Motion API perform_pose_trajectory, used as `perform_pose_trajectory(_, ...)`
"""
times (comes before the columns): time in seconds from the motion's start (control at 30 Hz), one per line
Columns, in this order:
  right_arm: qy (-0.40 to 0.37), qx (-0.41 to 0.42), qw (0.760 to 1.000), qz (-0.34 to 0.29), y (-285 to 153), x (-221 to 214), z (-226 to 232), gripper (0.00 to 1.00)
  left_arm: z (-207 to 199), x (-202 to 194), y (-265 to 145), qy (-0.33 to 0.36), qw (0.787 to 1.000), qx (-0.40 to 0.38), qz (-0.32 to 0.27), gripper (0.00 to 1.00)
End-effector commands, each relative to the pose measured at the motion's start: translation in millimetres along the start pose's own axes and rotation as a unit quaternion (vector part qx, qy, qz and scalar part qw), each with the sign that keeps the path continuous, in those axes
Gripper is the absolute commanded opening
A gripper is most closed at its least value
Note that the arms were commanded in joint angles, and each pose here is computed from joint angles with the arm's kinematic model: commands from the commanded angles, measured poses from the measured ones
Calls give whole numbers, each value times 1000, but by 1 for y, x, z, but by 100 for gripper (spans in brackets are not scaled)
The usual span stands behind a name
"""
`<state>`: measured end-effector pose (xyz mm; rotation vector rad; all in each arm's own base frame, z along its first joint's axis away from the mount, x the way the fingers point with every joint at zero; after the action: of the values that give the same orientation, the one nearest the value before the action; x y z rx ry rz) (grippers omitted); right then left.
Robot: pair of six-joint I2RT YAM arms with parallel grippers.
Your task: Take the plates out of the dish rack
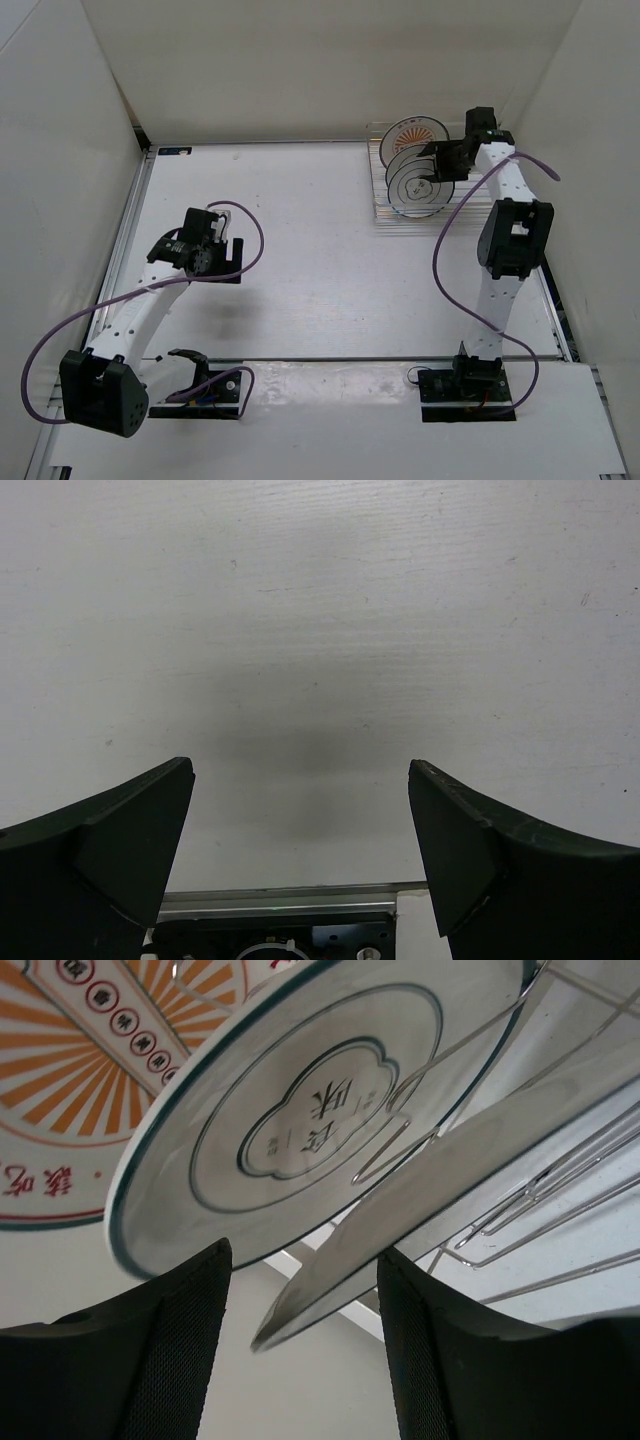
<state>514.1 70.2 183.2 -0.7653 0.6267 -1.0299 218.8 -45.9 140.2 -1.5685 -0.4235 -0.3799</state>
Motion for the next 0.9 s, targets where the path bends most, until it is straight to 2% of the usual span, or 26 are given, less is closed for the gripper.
perform_pose_trajectory(0.0,3,14,1000,-16,-1,3,13,63,1,12,-8,6,1000,7,-23,100)
perform_pose_trajectory(0.13,6,7,1000,-11,5,3,10,60,3,11,-7,6,1000,11,-22,100)
perform_pose_trajectory(0.2,6,7,1000,-6,4,2,8,51,3,11,-5,6,1000,12,-20,100)
perform_pose_trajectory(0.33,0,6,1000,4,1,-2,4,46,3,10,-3,3,1000,12,-22,100)
perform_pose_trajectory(0.53,1,4,1000,28,-2,-9,-4,27,3,9,-2,0,1000,14,-23,100)
perform_pose_trajectory(0.67,-6,8,999,32,-10,-12,-4,19,4,7,-3,1,1000,15,-24,100)
perform_pose_trajectory(0.73,-9,13,999,33,-14,-14,-1,19,4,5,-2,0,1000,15,-24,100)
perform_pose_trajectory(0.8,-10,20,999,39,-20,-17,2,12,5,5,-2,-1,1000,16,-24,100)
perform_pose_trajectory(0.87,-8,23,999,45,-25,-18,2,10,5,5,-2,-1,1000,16,-25,100)
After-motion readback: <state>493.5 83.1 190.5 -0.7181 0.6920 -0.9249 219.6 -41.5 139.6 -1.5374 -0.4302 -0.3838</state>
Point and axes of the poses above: each gripper's point midway between its finger pads, its own y axis out along the fingers, its own z axis along the line the jaws close on, x = y × z, the point moved 3 cm from there along -y, back along the fingers, and after that the axes turned 7 degrees about -y, right-handed, at the moved point
